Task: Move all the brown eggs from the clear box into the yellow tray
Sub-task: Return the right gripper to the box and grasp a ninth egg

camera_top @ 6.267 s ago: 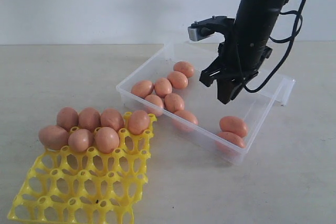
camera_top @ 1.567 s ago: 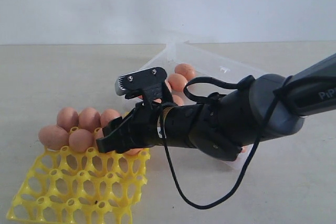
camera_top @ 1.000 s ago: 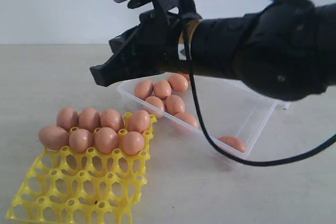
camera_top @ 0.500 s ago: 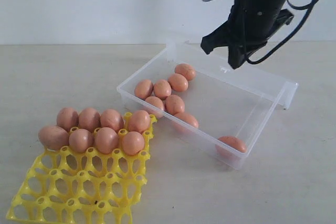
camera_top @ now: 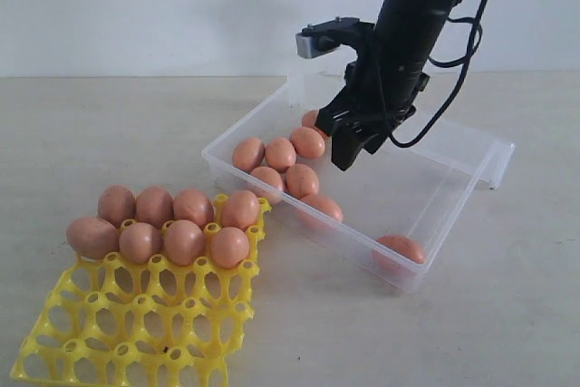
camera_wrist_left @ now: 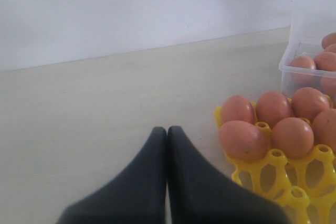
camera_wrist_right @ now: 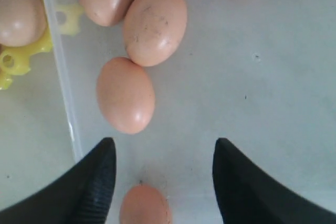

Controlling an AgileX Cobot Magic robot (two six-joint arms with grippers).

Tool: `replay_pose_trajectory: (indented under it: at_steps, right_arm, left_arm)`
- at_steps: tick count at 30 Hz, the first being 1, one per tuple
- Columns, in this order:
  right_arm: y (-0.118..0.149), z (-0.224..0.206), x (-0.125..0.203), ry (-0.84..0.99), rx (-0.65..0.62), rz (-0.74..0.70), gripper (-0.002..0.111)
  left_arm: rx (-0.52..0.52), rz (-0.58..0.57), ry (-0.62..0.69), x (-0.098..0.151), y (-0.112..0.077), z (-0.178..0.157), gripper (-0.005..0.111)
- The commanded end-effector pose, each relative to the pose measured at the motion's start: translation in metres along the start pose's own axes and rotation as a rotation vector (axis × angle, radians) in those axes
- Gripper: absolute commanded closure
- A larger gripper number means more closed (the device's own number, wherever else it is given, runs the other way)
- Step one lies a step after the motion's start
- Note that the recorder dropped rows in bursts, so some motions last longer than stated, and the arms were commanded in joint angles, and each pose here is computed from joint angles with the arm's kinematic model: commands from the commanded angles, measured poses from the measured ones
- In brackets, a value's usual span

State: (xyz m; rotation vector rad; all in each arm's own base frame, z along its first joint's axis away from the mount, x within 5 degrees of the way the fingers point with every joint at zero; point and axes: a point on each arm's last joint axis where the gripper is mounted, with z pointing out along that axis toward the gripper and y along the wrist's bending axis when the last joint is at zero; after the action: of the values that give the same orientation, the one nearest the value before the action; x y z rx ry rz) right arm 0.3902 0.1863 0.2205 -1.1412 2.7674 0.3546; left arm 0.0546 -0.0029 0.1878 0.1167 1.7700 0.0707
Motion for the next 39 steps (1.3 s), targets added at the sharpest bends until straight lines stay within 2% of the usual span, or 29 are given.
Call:
replay_pose_trajectory:
  at_steps: [1,6,10,18,26,39]
  right_arm:
    - [-0.006,0.013,-0.002,0.000,-0.003,-0.021,0.054]
    - [-0.005,0.026,-0.003,0.003,-0.060,-0.167,0.054]
    - [-0.006,0.038,-0.004,0.012,-0.085,-0.216,0.054]
    - [-0.006,0.051,-0.009,-0.039,-0.126,-0.185,0.054]
    - [-0.005,0.052,-0.010,-0.050,-0.144,-0.245,0.054]
    - [-0.001,0.051,-0.010,-0.056,-0.180,-0.257,0.054]
  left_arm:
    - [0.003,0.007,-0.007,0.000,0.000,0.000,0.111]
    - [0.003,0.007,-0.007,0.000,0.000,0.000,0.111]
    - [0.003,0.007,-0.007,0.000,0.000,0.000,0.111]
    - [0.003,0.007,-0.007,0.000,0.000,0.000,0.111]
    - [0.003,0.007,-0.007,0.000,0.000,0.000,0.111]
    - [0.003,0.007,-0.007,0.000,0.000,0.000,0.111]
